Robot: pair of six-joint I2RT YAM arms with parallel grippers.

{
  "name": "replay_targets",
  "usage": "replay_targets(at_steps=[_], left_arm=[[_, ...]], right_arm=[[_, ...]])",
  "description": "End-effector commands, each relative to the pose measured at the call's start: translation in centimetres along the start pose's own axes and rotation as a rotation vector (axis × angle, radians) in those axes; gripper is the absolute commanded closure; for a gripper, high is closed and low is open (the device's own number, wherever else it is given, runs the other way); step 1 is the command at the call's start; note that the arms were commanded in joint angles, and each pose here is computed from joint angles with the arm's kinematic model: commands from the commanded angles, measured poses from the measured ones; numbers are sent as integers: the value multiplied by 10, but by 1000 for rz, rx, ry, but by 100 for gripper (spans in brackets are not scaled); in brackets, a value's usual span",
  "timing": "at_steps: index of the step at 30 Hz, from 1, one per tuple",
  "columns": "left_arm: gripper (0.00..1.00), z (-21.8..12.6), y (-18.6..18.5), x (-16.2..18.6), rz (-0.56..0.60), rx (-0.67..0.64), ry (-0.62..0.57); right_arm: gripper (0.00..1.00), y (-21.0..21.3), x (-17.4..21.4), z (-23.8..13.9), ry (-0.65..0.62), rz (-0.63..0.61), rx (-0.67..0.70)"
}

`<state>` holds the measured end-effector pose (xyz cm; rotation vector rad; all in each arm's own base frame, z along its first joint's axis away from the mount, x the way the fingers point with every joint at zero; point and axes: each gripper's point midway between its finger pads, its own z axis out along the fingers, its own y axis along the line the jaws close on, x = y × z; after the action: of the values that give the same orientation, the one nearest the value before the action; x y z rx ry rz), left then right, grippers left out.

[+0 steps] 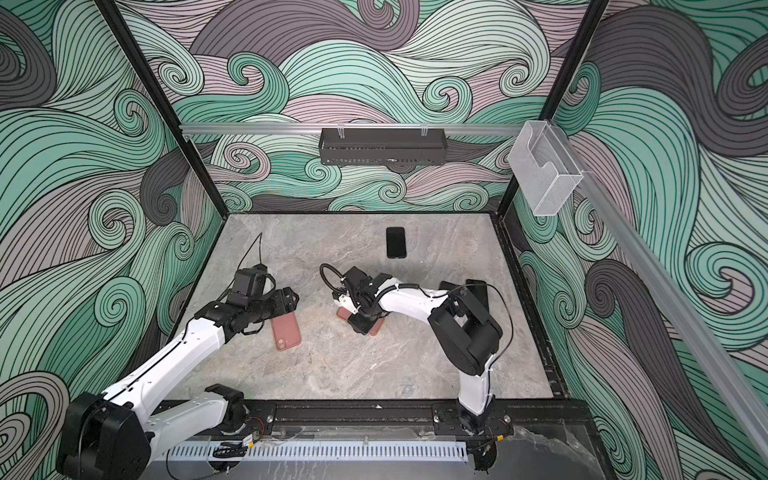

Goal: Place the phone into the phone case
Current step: 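Carry the pink case toward the robot and lower it near the left gripper, then grasp the pink case's far edge with the left gripper while the right holds it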

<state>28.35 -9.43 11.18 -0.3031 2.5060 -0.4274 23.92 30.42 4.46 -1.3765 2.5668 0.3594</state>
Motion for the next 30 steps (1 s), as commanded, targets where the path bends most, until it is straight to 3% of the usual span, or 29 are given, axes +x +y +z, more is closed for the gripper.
replay_targets(at_steps=[1,5,10,20,30], left_arm=[[19,1,-18,-10,38,74,10],[23,14,-38,-4,105,162,109],[28,35,-60,3,170,238,213],[46,82,-98,19,293,291,351],[47,111,-106,41,304,318,438]], right_arm=[[56,-4,-18,-27,-157,144,47],[50,-19,-12,-47,-252,394,131],[51,-34,27,-48,-256,642,225],[55,-32,52,-25,-213,784,199],[54,-40,51,-1,-229,883,115]])
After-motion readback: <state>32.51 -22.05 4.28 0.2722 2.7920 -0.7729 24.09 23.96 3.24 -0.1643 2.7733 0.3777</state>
